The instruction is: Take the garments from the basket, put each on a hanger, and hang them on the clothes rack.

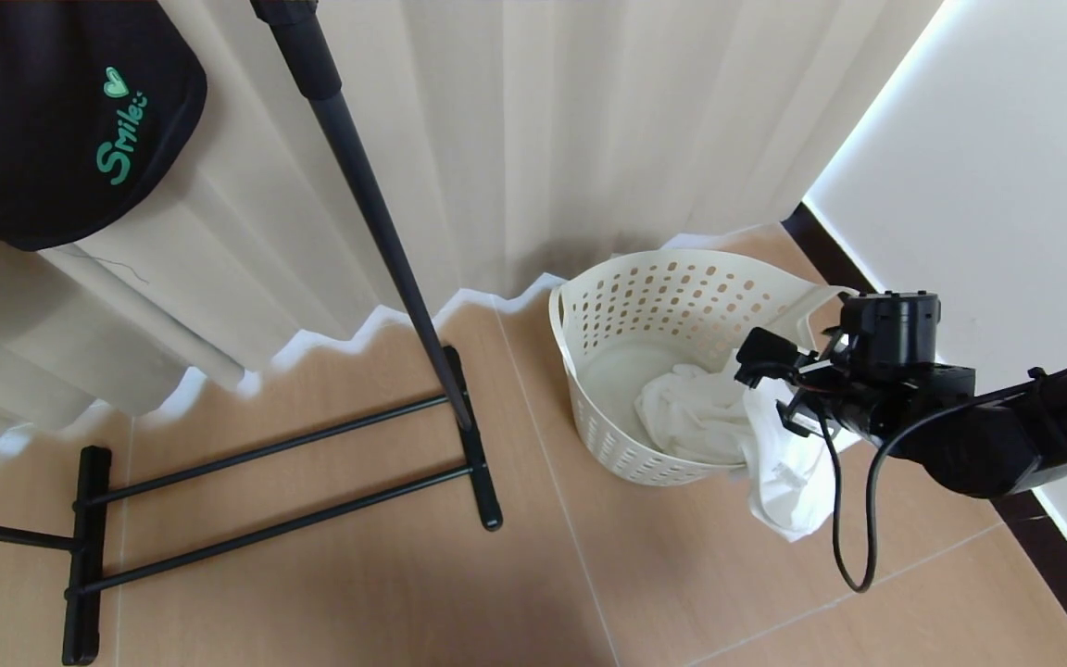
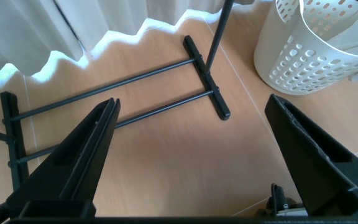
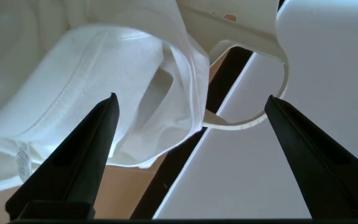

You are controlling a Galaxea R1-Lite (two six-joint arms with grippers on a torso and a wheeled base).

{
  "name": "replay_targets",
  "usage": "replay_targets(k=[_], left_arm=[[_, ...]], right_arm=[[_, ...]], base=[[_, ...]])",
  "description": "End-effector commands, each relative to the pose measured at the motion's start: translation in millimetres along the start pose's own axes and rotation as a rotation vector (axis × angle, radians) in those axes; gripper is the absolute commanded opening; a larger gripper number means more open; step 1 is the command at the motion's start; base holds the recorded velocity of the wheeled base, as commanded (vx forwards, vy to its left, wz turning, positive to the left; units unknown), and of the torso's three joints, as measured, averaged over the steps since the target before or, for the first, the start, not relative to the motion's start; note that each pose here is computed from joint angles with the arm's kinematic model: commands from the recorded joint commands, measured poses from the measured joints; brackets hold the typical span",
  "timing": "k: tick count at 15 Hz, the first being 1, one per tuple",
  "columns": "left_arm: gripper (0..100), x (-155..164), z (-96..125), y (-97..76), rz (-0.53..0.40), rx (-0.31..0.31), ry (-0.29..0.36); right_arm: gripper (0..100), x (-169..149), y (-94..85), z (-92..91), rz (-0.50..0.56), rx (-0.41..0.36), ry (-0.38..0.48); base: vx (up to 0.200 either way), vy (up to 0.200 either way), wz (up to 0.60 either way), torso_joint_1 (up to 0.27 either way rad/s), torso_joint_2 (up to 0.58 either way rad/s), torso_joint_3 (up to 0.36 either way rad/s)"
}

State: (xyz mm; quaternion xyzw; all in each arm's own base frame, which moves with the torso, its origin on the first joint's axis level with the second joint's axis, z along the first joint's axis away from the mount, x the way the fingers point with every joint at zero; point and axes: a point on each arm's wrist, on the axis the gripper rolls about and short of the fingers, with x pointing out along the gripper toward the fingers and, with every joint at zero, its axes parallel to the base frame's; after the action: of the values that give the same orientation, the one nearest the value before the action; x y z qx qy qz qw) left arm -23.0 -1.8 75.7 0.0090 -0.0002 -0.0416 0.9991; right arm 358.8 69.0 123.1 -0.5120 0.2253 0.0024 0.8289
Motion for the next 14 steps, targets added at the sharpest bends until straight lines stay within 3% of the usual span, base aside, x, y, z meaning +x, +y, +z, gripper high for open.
replay_targets(k=[1, 14], left_arm=[[100, 0.0, 0.1, 0.0, 0.0, 0.0, 0.0], [100, 0.0, 0.1, 0.0, 0.0, 0.0, 0.0]], right_arm=[[100, 13.4, 4.3, 3.8, -0.003, 0.002, 0.01], [100, 36.6, -4.0, 20.8, -0.064, 0.074, -0.002]], base=[[0.0, 0.0, 0.0, 0.0, 0.0, 0.0], [0.0, 0.0, 0.0, 0.0, 0.0, 0.0]])
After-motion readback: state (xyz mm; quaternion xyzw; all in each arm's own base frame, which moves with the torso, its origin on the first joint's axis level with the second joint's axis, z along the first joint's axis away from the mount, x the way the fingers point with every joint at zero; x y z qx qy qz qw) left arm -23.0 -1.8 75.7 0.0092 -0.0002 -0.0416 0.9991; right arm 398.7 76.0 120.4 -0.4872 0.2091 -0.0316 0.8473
